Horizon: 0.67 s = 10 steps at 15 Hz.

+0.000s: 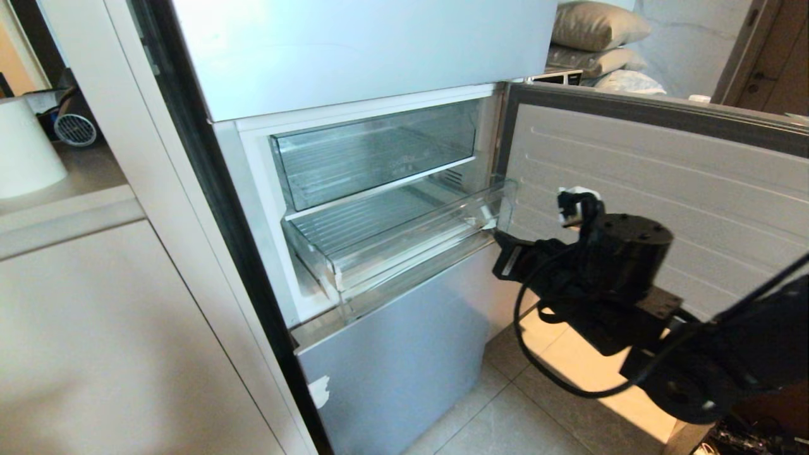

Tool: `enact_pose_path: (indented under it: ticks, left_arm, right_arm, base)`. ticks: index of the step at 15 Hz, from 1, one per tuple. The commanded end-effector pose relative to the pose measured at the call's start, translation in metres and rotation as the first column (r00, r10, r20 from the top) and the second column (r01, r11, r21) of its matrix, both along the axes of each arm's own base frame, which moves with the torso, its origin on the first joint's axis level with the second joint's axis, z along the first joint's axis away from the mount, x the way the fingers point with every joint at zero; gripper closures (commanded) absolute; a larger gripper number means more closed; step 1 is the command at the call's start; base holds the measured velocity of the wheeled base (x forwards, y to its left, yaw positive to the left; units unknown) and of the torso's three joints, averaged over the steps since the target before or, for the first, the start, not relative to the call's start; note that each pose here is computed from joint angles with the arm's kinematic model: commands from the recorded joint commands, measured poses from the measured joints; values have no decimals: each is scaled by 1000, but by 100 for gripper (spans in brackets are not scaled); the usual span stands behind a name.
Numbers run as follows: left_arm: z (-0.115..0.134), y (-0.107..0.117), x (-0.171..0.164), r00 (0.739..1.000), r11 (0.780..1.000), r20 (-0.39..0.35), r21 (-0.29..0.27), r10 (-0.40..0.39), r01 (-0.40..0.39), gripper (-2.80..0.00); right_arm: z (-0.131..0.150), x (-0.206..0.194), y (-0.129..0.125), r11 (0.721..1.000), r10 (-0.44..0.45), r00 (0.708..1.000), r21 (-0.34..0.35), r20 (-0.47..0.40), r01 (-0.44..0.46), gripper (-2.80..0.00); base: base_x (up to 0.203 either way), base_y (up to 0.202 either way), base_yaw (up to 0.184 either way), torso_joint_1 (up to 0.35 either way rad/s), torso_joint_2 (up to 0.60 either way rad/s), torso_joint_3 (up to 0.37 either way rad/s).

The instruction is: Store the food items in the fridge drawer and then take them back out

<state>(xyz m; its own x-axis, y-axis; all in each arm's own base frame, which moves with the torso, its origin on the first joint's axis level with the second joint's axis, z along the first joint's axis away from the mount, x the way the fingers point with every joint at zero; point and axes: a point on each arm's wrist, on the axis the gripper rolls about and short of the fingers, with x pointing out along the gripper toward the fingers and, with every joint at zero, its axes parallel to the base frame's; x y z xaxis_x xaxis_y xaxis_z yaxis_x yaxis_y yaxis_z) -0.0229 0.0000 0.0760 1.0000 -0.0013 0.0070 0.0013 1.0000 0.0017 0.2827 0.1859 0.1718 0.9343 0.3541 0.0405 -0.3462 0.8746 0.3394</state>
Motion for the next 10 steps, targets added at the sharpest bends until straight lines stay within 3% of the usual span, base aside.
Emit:
enact_pose_path:
  ticks: [1, 4, 7, 10]
  left_arm:
    - [0, 0, 0, 1000, 1000, -2, 0, 0, 0, 0]
    - [0, 0, 0, 1000, 1000, -2, 0, 0, 0, 0]
    - [0, 0, 0, 1000, 1000, -2, 0, 0, 0, 0]
    - [0, 0, 0, 1000, 1000, -2, 0, 0, 0, 0]
  right_arm:
    - [70, -90, -49, 995, 24, 990, 96, 139, -37, 0]
    - [80, -179, -117, 996, -2, 991, 93, 132, -11, 0]
    - [37, -235, -164, 994, -109, 993, 5, 41, 109, 0]
    - [-5, -254, -184, 937, -320, 947, -148, 1, 317, 0]
  base:
    - [0, 0, 0, 0, 0, 0]
    - [0, 0, 0, 0, 0, 0]
    - [0, 0, 0, 0, 0, 0]
    - [0, 0, 0, 0, 0, 0]
